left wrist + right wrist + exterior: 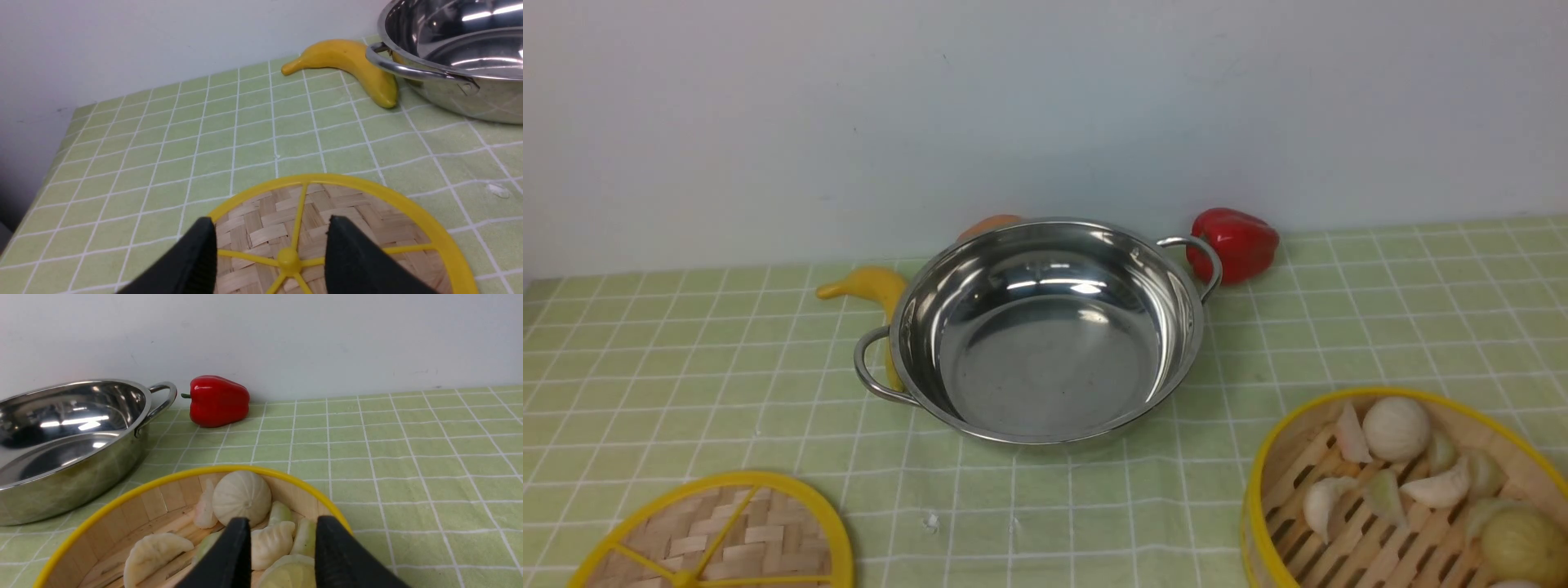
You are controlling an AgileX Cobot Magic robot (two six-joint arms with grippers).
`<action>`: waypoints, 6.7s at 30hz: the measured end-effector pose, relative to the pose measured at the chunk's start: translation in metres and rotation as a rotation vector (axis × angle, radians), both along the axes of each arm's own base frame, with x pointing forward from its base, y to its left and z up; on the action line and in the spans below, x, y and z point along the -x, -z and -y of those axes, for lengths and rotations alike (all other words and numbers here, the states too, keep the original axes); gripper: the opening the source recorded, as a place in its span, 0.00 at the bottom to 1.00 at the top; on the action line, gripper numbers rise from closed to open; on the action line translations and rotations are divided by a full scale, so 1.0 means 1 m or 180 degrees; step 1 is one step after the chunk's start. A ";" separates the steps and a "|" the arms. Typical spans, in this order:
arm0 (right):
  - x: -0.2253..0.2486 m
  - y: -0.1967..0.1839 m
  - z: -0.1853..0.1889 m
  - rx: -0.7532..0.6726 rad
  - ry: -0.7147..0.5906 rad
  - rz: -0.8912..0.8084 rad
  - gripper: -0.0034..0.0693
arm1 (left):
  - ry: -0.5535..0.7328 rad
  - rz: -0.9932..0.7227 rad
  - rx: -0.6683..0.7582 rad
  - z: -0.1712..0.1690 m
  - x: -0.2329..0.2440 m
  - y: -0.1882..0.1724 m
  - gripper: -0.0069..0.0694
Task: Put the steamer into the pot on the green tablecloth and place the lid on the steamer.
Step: 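Reach for and grasp the rim of the bamboo steamer holding the buns with the right gripper, then place the bamboo steamer basket of food into the steel pot with the right gripper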
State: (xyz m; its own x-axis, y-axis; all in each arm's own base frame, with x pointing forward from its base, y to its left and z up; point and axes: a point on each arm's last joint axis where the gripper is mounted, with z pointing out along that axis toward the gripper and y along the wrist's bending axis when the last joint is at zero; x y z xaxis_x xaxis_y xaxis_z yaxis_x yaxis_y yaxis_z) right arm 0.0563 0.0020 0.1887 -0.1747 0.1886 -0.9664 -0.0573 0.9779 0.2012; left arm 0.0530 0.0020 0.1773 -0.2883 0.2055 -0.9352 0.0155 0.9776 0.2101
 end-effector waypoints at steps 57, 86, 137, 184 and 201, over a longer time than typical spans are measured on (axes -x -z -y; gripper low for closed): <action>0.038 -0.165 -0.007 -0.0367 -0.0451 -0.0066 0.38 | 0.0000 0.0000 0.0000 0.000 0.000 0.000 0.54; -0.146 -0.065 -0.124 0.1221 -0.2386 -0.2973 0.38 | 0.0000 0.0000 0.0000 0.000 0.000 0.000 0.54; -0.158 -0.006 -0.164 0.1696 -0.1750 -0.3772 0.13 | 0.0000 0.0000 0.0000 0.000 0.000 0.000 0.54; -0.274 -0.023 -0.333 0.3924 -0.3469 -0.1906 0.13 | 0.0000 0.0003 0.0000 0.000 0.000 0.000 0.54; -0.277 0.003 -0.336 0.4007 -0.3518 -0.2068 0.13 | 0.0000 0.0003 0.0000 0.000 0.000 0.000 0.54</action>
